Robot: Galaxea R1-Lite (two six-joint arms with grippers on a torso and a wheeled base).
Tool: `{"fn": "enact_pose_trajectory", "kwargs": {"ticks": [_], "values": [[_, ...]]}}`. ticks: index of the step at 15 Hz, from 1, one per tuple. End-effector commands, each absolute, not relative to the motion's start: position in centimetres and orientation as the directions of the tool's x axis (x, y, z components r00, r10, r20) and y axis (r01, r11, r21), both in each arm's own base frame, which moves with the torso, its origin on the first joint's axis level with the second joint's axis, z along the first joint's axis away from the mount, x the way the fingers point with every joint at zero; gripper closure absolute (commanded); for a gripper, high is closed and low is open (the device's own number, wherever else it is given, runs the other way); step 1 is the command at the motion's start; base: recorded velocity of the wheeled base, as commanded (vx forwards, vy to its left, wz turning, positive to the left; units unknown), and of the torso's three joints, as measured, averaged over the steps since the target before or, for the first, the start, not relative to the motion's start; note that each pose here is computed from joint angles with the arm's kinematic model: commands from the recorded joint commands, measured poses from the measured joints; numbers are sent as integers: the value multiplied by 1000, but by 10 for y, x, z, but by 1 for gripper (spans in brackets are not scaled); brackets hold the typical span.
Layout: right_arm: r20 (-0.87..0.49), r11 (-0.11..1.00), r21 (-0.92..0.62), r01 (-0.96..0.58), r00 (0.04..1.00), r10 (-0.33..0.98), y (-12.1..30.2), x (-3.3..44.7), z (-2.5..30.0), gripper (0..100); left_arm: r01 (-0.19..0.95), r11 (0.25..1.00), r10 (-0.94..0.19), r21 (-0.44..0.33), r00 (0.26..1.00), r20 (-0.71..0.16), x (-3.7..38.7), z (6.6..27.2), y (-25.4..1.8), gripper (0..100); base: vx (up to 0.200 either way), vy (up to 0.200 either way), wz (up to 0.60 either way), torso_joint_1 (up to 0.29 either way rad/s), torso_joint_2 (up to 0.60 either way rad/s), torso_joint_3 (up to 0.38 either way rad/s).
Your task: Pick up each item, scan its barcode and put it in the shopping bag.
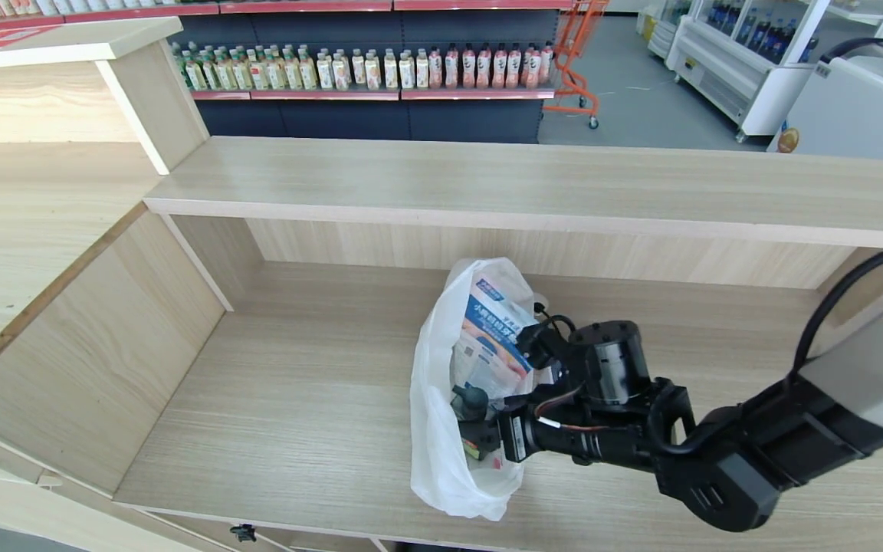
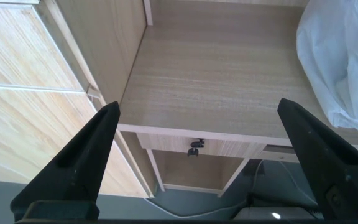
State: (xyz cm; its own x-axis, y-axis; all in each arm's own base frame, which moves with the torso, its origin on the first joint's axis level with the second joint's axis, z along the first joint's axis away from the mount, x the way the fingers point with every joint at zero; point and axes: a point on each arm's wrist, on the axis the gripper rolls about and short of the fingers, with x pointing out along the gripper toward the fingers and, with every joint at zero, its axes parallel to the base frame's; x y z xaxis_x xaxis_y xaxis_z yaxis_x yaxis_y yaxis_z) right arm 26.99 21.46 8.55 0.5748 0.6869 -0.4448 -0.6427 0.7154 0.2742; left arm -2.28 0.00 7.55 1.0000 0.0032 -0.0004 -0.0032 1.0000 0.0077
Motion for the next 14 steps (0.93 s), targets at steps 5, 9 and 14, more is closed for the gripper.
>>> {"fn": "enact_pose_trajectory", "kwargs": {"ticks": [5,9,14], "values": [[-363,709,485,-512,620,696,138,197,167,0,-3,1000,3,8,1000,0,-23,75,0,0,0,0,0,0,0,0],[-240,799,355,-484,779,579,78,135,216,0,-5,1000,5,8,1000,0,-23,75,0,0,0,0,0,0,0,0],[-230,996,66,-58,971,72,4,33,148,0,-5,1000,5,8,1000,0,-23,75,0,0,0,0,0,0,0,0]]}}
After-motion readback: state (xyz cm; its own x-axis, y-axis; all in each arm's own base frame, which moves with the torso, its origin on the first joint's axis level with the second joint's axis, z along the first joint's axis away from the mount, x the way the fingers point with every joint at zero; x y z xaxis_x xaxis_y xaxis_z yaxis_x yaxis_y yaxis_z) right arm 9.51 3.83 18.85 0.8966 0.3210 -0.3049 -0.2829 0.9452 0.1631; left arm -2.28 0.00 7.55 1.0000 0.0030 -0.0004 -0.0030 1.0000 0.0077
